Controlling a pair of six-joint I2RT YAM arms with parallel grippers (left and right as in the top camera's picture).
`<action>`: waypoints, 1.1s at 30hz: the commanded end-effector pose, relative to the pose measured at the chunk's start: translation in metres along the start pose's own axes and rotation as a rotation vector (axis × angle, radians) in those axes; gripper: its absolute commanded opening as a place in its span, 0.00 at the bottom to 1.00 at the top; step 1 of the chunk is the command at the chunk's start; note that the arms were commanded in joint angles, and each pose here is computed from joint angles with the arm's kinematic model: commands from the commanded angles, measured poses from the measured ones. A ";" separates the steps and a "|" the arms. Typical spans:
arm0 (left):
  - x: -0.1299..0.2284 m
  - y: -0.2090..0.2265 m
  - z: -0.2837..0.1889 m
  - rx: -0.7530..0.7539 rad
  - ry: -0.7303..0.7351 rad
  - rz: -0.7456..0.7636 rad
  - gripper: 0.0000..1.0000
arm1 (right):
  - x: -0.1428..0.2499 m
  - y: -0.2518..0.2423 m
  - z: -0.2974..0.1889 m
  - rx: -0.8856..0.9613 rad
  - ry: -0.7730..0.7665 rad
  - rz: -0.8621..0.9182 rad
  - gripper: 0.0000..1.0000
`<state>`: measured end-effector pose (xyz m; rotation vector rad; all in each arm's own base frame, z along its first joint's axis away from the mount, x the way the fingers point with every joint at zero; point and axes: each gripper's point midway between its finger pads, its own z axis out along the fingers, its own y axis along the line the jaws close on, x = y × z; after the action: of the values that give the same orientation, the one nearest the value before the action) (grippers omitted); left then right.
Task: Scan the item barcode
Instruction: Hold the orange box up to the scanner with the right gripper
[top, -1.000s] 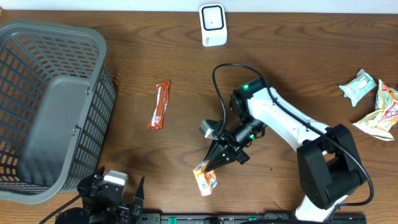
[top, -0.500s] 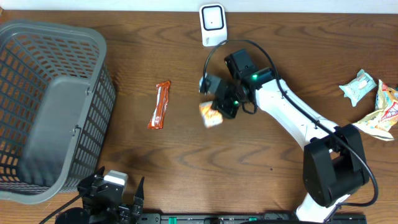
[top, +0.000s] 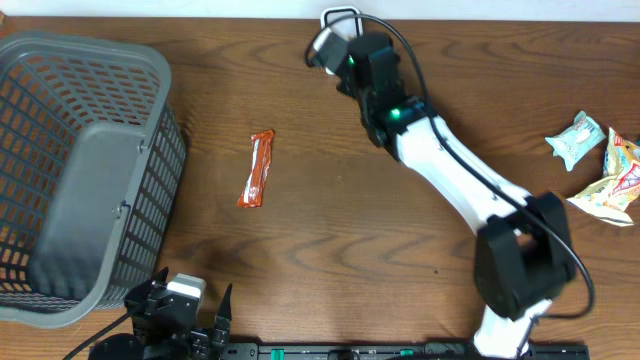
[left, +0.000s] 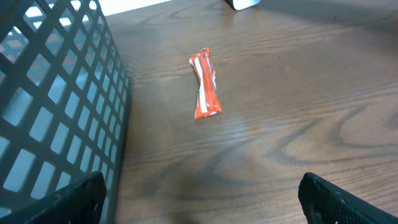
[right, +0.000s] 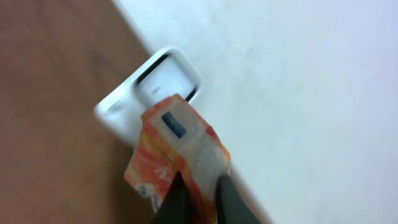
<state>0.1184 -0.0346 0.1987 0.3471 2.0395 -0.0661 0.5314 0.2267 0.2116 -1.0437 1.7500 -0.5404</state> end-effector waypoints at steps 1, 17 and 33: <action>-0.003 -0.001 -0.001 0.005 -0.012 0.005 0.98 | 0.001 -0.015 0.039 0.108 0.082 -0.225 0.01; -0.003 -0.001 -0.001 0.005 -0.012 0.005 0.98 | -0.006 -0.002 0.134 0.208 0.123 -0.548 0.01; -0.003 -0.001 -0.001 0.005 -0.011 0.005 0.98 | 0.154 -0.083 0.060 0.061 0.642 -0.171 0.01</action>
<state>0.1185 -0.0347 0.1988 0.3473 2.0391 -0.0664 0.6009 0.1522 0.1205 -1.4932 1.9586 -1.0582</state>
